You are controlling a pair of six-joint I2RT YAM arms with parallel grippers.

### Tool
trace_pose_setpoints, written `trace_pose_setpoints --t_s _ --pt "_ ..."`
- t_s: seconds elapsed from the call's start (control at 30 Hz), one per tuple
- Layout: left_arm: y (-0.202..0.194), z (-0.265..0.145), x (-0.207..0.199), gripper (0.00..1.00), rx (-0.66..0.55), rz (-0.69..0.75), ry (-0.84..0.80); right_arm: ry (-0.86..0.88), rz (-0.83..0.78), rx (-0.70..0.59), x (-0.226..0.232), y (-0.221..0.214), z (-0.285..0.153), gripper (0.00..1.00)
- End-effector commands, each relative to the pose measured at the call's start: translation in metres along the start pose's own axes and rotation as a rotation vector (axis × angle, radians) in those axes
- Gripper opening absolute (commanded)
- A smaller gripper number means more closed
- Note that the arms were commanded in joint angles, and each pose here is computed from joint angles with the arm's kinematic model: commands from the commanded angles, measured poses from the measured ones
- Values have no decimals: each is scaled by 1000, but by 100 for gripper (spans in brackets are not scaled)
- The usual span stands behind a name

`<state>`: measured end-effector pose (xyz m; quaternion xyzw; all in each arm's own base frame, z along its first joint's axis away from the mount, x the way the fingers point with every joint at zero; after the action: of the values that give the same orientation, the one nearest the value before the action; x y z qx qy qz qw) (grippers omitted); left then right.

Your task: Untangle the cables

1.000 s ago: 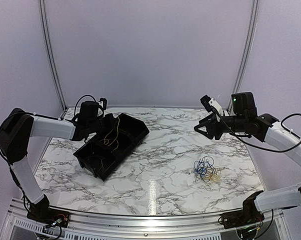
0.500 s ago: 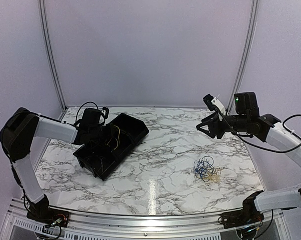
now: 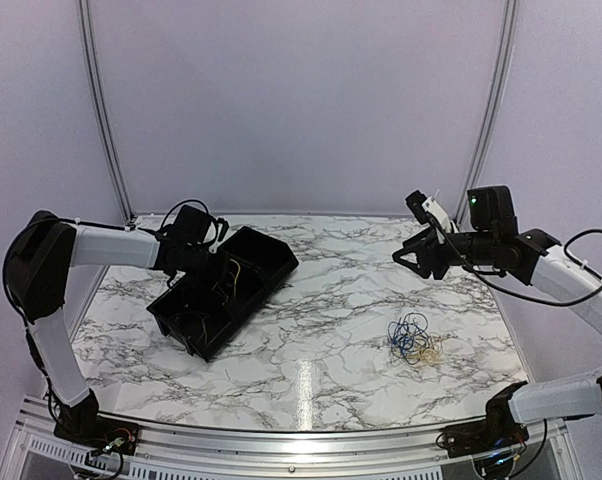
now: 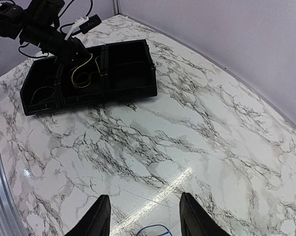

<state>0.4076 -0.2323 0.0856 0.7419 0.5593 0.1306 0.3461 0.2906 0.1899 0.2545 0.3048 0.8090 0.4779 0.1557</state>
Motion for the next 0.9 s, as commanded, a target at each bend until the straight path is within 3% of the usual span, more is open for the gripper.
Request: trace_pose_setpoints --t_s 0.0,0.2,0.4,0.63,0.87 --pt "-16 7 7 0 157 57 52 4 -8 -13 -2 5 -1 48" --pt "-7 -3 6 8 163 52 59 -13 -23 -16 -3 7 -5 48" --pt "-6 -16 7 36 187 55 76 -21 -36 -19 -2 7 -9 49" --pt "23 -52 11 53 114 95 138 -28 -51 -5 -3 8 -11 49" --pt "27 -92 31 68 184 199 275 -29 -68 3 -3 10 -12 49"
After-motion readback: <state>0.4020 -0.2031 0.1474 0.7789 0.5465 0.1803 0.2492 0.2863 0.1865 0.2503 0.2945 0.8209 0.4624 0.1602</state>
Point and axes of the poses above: each gripper's point midway between its finger pads, its own z axis out along the fingers, its own x axis along the line the jaws close on, y = z × x, the point moved 1 cm from there along -z, back along the fingers, and after that the axes turned 1 degree about z, right-handed, at the moved point
